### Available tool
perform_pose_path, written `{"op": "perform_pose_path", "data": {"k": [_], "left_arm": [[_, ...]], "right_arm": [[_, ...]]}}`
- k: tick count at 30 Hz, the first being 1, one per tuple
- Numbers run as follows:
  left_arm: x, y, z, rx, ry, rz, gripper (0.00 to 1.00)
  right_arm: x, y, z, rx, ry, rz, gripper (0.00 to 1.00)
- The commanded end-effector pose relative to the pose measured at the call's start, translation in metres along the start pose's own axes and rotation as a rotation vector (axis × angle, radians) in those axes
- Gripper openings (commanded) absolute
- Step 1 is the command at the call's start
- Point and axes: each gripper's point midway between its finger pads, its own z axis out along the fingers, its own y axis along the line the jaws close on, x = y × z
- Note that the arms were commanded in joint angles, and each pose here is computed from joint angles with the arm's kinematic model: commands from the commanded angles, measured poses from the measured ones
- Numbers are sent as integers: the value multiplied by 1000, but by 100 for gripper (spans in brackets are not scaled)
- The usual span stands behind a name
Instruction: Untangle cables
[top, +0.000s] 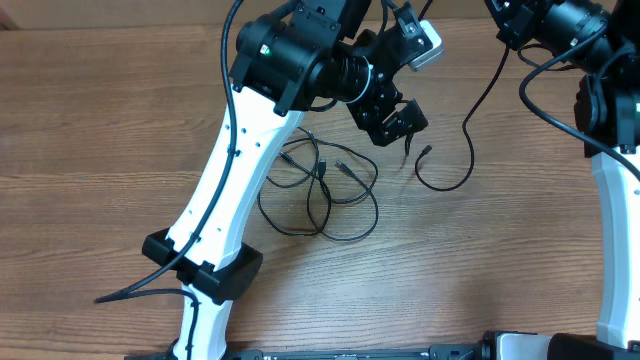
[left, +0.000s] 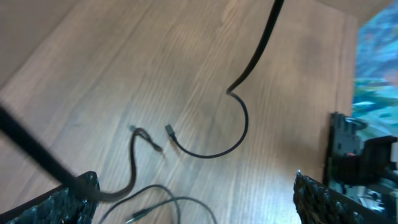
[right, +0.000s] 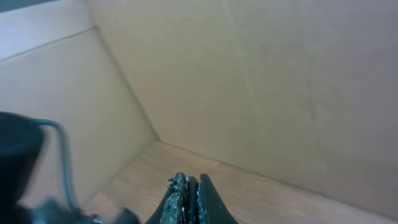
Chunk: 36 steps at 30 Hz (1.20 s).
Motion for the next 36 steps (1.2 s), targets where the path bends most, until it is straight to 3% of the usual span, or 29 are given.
{"op": "perform_pose_path", "data": {"k": [1,9,15,21,32,36], "left_arm": [[-13,-10,-41,-105,-57,45,100],[-26,-6,-86,-269,-127,90,99],[-25,-4,-95,-310,-125,86,100],[-25,-2,-96,-321,-126,83,99],[-23,-3,-95,-318,-120,76,100],[-21,-3,-95,-315,-111,72,100]], "right_arm": [[-8,-21,-5,131,-35,30,4],[-21,-22,-6,135,-100,198,4],[-24,-28,-8,166,-127,270,4],[-9,-78,-23,443,-172,428,4],[4,-164,-74,956,-312,429,4],[16,-200,-85,1047,-308,447,4]]}}
